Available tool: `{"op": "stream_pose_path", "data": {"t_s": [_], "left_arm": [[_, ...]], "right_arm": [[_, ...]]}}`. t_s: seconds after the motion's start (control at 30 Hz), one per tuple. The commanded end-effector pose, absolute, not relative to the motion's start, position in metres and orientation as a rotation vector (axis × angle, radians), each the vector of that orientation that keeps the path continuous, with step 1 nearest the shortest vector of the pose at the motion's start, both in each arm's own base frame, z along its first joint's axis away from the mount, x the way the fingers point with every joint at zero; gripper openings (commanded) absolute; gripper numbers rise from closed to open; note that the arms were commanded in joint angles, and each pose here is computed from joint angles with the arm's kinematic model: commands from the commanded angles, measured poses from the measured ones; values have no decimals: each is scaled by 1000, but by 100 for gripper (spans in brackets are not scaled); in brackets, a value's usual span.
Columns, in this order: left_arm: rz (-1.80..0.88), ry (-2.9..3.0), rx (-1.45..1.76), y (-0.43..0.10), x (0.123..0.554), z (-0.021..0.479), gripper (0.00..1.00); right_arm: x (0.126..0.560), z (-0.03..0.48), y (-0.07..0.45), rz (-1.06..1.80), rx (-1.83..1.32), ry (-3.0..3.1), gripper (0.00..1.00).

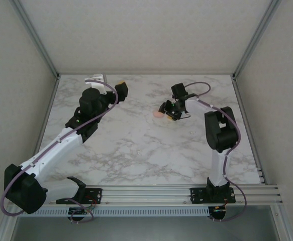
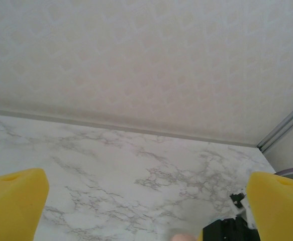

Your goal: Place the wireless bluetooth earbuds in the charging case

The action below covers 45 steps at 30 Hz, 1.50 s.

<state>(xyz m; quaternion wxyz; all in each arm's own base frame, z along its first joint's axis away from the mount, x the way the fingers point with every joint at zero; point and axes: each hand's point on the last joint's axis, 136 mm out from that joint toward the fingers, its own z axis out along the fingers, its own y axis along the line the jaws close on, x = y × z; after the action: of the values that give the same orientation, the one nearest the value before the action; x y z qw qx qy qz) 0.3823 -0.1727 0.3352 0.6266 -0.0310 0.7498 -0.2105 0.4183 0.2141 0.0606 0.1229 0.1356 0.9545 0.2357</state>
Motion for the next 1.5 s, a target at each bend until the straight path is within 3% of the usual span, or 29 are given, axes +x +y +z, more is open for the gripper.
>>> {"op": "stream_pose_path", "data": {"t_s": [0.0, 0.17, 0.3, 0.47, 0.73, 1.07, 1.23, 1.47], "left_arm": [[-541, 1696, -43, -180, 382, 352, 100], [-564, 1713, -24, -186, 383, 348, 100], [-613, 1718, 10, -197, 385, 347, 100], [-650, 1728, 27, -204, 384, 349, 100], [-650, 1744, 29, -205, 384, 345, 100], [-653, 1755, 39, -208, 387, 344, 100], [-664, 1761, 40, -211, 389, 341, 100], [-650, 1764, 38, -210, 389, 340, 100]], "right_arm": [[408, 100, 166, 476, 348, 2713, 53], [402, 119, 64, 349, 538, 2622, 54], [403, 106, -6, 367, 701, 2604, 54], [394, 82, -59, 327, 926, 2643, 53], [391, 48, -58, 321, 904, 2812, 55], [416, 47, -59, 335, 592, 2833, 56], [425, 40, -38, 525, 565, 2838, 54], [401, 39, -22, 567, 565, 2868, 54]]}}
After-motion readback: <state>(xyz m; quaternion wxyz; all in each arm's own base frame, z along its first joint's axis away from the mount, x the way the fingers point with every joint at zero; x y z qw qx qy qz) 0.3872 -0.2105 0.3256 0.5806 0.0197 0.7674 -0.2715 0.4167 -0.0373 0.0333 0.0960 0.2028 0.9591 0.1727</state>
